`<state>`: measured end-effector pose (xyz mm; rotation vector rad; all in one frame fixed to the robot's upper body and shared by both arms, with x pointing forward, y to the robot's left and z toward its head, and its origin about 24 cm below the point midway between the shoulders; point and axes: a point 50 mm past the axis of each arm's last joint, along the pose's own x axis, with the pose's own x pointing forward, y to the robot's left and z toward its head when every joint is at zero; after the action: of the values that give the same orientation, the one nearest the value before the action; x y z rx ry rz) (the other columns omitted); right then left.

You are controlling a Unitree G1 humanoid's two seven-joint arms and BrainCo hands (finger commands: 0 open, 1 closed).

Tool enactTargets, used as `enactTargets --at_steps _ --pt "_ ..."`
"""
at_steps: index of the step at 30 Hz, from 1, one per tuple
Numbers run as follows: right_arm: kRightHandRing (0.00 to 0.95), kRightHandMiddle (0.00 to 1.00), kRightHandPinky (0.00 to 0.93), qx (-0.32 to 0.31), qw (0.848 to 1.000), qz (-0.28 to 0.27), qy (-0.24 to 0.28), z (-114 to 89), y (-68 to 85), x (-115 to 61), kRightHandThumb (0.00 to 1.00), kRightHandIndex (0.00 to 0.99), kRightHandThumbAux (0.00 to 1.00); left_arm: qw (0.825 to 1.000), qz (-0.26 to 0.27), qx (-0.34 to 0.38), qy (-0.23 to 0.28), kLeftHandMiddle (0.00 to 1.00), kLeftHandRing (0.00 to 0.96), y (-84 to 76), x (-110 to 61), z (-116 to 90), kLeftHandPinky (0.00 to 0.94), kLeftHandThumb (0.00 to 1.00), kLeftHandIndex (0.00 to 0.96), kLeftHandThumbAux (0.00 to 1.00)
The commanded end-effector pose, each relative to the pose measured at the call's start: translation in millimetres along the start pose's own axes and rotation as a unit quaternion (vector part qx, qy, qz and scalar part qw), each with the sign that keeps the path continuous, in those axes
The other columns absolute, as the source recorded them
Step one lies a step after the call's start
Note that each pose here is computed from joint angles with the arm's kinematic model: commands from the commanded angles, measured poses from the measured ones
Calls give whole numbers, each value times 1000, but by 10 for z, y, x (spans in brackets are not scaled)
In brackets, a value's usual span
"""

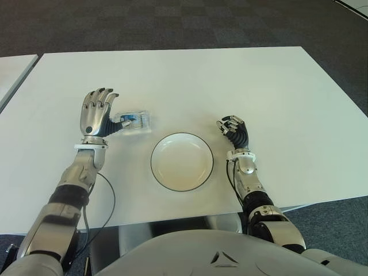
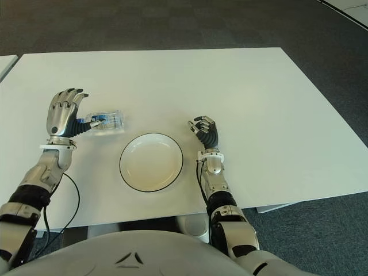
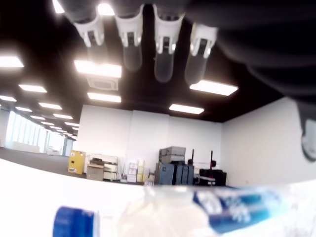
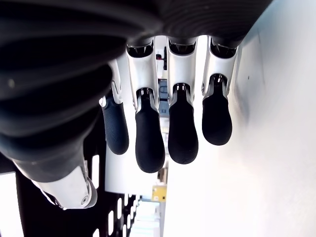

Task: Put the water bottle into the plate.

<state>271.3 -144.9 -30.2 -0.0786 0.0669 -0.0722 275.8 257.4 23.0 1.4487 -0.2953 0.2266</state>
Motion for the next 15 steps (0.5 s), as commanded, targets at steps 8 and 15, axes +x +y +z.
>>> enactTargets --at_steps 8,15 --pt "661 673 651 0 991 -8 132 -474 -29 -311 707 435 726 998 -57 34 -16 0 0 -227 -40 -22 0 506 0 172" --pt "661 671 653 0 991 -8 134 -482 -37 -311 707 435 725 995 -93 45 -19 0 0 -300 -22 -25 0 498 0 146"
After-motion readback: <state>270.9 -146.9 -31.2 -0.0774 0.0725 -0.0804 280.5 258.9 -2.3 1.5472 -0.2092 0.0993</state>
